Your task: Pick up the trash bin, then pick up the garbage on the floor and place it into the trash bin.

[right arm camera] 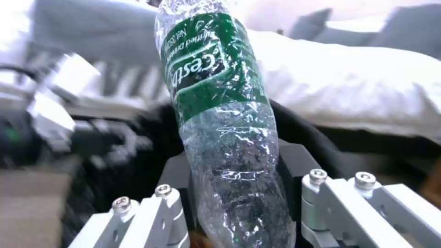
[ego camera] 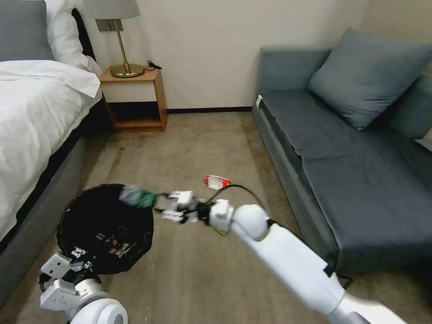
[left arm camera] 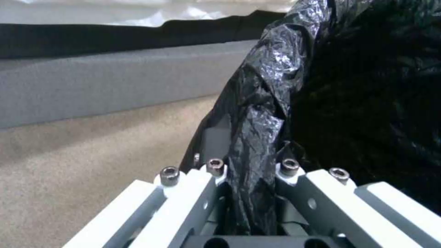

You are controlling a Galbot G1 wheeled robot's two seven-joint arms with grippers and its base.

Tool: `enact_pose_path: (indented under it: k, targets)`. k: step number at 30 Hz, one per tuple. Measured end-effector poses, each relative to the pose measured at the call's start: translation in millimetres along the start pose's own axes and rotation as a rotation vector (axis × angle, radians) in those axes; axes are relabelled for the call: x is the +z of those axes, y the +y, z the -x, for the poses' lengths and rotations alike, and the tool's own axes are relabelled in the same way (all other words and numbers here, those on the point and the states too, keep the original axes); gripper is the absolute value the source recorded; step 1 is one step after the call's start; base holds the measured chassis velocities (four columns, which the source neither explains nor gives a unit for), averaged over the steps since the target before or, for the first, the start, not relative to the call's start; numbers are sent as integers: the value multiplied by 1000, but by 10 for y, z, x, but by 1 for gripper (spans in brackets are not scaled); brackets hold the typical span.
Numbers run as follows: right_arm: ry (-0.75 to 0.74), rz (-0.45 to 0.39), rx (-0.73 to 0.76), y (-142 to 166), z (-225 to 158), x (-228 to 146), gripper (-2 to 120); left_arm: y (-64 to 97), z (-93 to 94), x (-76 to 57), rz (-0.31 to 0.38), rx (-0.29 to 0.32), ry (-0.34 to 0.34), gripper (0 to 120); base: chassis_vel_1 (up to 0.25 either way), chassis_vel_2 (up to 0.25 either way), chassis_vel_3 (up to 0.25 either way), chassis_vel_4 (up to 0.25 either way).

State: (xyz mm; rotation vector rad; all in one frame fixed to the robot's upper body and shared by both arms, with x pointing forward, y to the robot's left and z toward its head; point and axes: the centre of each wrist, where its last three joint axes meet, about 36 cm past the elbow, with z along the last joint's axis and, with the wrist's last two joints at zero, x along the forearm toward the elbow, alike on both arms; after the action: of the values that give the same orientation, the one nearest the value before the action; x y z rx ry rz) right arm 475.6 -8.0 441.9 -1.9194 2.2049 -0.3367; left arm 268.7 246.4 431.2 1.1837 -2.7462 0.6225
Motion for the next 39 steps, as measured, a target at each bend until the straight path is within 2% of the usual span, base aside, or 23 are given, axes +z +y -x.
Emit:
enact_pose_path:
  k: [6,13,24,29,31,34,36,39]
  targets:
    - [27,11,-48,9,384,62,36,2,9,24,4,-2,5,0,0,0,0,0]
    - [94,11,-53,-240,755,227,36,13,19,21,7,-6,4,0,0,0,0,0]
    - [120,13,-17,-289,811,360,36,23,24,7,8,-10,0,0,0,0,0,0]
    - [130,6,-4,-261,753,403,57,25,23,4,8,-11,-1,0,0,0,0,0]
    - [130,4,-5,-255,746,402,61,25,22,2,8,-11,-1,0,0,0,0,0]
    - [133,3,-7,-230,709,406,76,25,16,0,8,-11,-1,0,0,0,0,0]
    - [134,3,-7,-226,700,408,79,26,15,-1,8,-11,-1,0,0,0,0,0]
    - [136,6,-6,-203,672,419,93,25,14,-2,7,-11,-1,0,0,0,0,0]
